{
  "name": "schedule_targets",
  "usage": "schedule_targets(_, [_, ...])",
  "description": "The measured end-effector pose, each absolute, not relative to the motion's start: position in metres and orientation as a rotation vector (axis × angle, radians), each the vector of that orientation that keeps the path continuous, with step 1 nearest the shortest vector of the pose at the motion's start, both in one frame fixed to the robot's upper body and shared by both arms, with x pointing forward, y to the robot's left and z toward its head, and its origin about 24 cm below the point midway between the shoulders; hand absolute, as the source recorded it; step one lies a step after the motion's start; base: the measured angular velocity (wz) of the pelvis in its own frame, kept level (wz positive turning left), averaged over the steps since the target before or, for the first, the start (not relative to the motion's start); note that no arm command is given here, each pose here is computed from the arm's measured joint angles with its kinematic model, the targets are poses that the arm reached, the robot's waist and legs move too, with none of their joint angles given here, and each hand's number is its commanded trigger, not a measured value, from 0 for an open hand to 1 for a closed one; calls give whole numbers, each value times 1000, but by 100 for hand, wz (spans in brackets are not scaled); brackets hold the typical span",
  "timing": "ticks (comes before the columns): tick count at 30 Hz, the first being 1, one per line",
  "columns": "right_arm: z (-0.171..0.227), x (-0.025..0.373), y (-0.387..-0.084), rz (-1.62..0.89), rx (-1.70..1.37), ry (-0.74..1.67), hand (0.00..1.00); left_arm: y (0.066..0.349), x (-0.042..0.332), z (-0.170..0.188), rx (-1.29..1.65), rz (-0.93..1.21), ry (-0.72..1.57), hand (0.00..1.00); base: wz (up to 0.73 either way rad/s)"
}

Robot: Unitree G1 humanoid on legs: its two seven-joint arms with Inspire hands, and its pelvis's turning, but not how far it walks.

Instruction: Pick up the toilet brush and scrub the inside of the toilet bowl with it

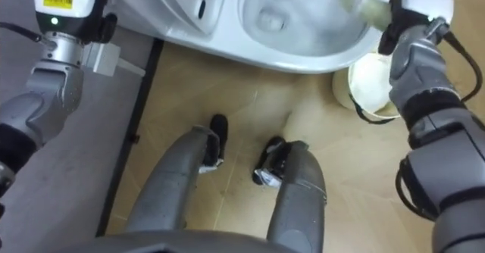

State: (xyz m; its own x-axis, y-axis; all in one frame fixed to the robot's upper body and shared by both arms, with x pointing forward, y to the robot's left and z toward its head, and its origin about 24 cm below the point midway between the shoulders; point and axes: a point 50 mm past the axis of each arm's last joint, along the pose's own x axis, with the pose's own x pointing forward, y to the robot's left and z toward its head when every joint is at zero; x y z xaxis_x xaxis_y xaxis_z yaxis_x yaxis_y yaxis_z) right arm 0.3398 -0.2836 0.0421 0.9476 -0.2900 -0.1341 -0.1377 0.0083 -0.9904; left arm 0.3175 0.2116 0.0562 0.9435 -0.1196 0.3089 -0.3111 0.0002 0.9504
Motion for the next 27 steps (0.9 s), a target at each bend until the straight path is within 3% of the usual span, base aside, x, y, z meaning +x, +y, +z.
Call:
schedule_targets(4, [22, 330, -261, 39, -1756, 265, 100, 200, 321, 53, 1556, 102, -320, 0, -11])
schedule_targets(8, [7, 318, -263, 42, -1785, 336, 100, 195, 318, 44, 1534, 67, -297, 0, -8])
schedule_targets(18, [-5, 308, -240, 88, -1769, 324, 100, 206, 301, 30, 1495, 81, -223, 0, -3])
schedule_targets(27, [-15, 293, -245, 157, -1781, 387, 100, 211, 293, 17, 1424, 19, -106, 0, -2])
